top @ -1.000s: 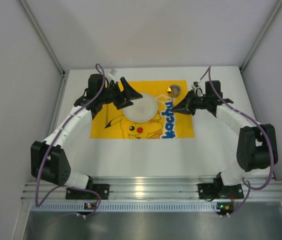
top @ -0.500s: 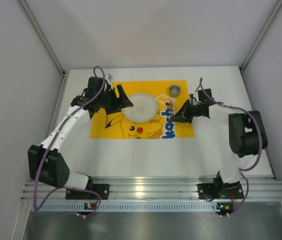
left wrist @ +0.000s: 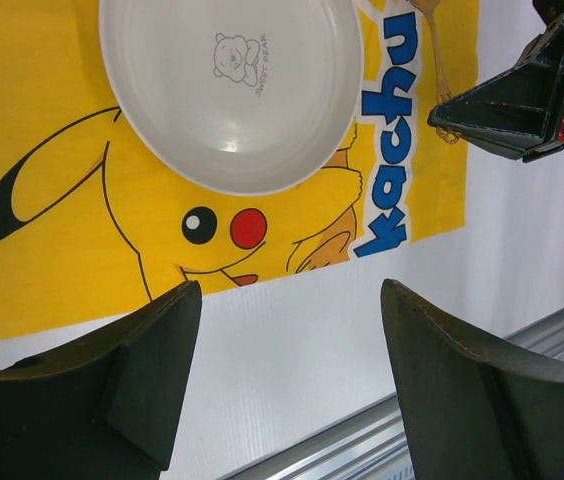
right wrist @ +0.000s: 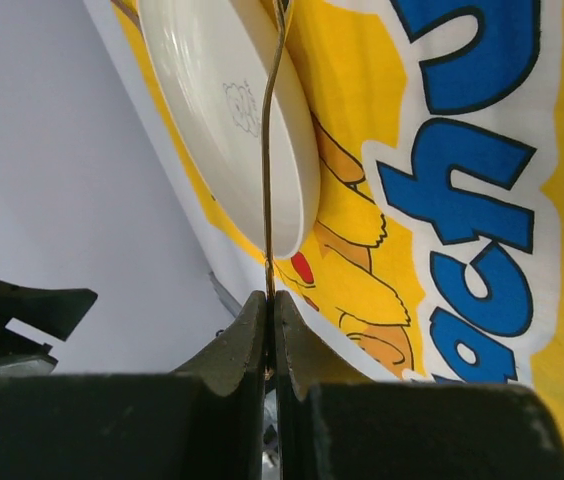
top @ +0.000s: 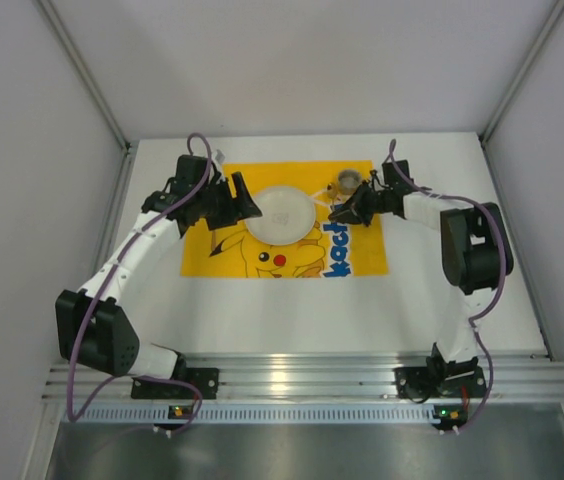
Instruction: Set the dinner table for one person
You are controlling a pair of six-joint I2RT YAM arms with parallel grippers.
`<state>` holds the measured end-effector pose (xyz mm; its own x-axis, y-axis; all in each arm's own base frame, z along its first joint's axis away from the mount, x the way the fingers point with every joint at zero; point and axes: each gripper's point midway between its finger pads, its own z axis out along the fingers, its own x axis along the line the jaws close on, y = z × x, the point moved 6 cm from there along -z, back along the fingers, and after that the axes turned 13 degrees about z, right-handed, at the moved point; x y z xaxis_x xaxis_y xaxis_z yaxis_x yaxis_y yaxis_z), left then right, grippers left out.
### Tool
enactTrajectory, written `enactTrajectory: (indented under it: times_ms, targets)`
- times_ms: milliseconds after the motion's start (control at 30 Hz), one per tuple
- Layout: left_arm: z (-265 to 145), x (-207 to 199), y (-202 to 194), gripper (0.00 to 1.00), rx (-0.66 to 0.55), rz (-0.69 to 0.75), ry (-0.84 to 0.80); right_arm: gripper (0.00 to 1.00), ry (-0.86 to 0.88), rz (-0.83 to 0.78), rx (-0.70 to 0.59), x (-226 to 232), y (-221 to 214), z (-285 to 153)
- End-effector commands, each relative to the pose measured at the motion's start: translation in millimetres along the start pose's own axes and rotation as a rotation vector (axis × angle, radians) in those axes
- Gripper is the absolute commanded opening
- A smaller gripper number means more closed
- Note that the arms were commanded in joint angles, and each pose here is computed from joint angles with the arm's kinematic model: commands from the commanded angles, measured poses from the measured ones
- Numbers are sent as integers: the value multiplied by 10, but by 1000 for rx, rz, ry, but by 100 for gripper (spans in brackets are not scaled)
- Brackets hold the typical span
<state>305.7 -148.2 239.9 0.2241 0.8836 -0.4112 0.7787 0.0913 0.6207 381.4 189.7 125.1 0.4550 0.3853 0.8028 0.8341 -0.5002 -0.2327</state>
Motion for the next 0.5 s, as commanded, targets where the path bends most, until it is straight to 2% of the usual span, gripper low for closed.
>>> enactTrajectory:
  times_ms: [0,333,467]
  targets:
    - [-164,-40,137,77,-74,49,4,0,11,12,-29,63,72,97]
    - [-88,-8,198,75,-64,57,2,0,-69,75,-15,-218,17,200]
    - [-36,-8,198,75,-53,54,-9,3,-89,69,-13,-245,7,188]
